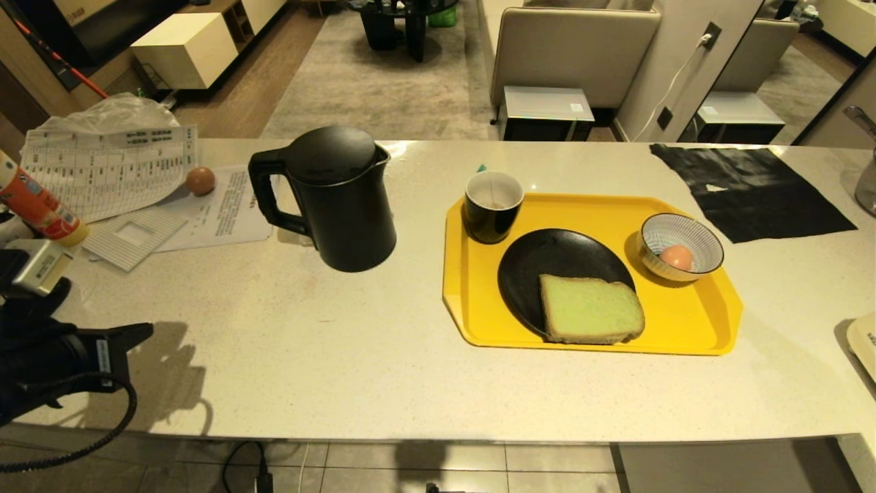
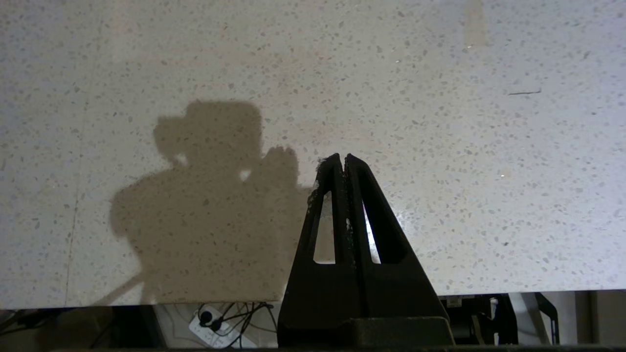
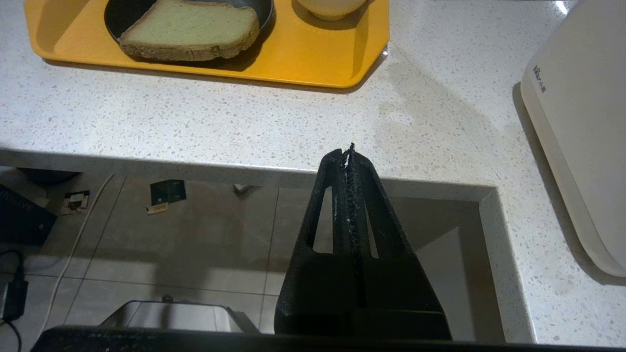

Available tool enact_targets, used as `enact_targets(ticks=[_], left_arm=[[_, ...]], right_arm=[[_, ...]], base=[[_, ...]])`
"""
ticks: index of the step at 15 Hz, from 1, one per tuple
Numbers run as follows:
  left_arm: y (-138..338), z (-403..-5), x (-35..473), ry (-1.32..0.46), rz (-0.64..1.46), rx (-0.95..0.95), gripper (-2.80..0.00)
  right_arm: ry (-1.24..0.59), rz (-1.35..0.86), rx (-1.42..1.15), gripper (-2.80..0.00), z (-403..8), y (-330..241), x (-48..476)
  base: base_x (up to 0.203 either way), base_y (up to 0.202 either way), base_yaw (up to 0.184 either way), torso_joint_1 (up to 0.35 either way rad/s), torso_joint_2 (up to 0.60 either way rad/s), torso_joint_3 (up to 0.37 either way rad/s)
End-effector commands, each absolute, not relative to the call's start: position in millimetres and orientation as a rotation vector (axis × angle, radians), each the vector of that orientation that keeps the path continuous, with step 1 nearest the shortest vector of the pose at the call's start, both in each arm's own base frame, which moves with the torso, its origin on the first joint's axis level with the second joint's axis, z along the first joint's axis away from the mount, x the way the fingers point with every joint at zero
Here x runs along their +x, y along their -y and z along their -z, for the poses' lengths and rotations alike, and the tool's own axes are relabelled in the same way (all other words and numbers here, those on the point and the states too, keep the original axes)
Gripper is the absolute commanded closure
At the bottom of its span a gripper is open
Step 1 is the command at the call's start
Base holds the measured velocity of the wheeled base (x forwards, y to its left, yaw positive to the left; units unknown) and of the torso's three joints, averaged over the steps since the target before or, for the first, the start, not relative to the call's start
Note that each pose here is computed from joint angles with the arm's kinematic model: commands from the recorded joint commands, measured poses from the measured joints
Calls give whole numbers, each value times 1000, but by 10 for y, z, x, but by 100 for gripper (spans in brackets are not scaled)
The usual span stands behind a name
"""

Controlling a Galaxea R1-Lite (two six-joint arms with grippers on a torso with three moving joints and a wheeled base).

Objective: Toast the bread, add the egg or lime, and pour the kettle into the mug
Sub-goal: Pick up the kettle

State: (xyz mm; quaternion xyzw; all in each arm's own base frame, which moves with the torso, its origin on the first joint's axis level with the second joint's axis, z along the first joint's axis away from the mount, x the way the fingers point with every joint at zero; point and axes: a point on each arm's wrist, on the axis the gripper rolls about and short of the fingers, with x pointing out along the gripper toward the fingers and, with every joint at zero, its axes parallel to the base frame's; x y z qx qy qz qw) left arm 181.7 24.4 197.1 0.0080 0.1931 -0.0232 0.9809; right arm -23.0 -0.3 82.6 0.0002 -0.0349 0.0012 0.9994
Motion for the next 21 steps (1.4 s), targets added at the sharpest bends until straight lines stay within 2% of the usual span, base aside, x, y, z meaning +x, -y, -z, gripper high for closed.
enact_targets(ticks=[1,6,7,14,21], left_arm=[[-276,-1958,1872,-388,38,13,0],[-305,-2009,2053,-291,49,73,0],[-308,-1998,2076,-290,53,72,-280],[-315,-2036,2366,-160,142,96,-280],[-348,-2070,2751,44,214,145,-280]], right_arm=[[43,-3,0,0,-755,3,-209],[40,-3,0,0,-751,3,-207],[41,-3,0,0,-751,3,-208],[41,-3,0,0,-751,3,-208],[41,-3,0,0,-751,3,-207]], base=[[0,0,0,0,0,0],[0,0,0,0,0,0],[0,0,0,0,0,0],[0,0,0,0,0,0],[0,0,0,0,0,0]])
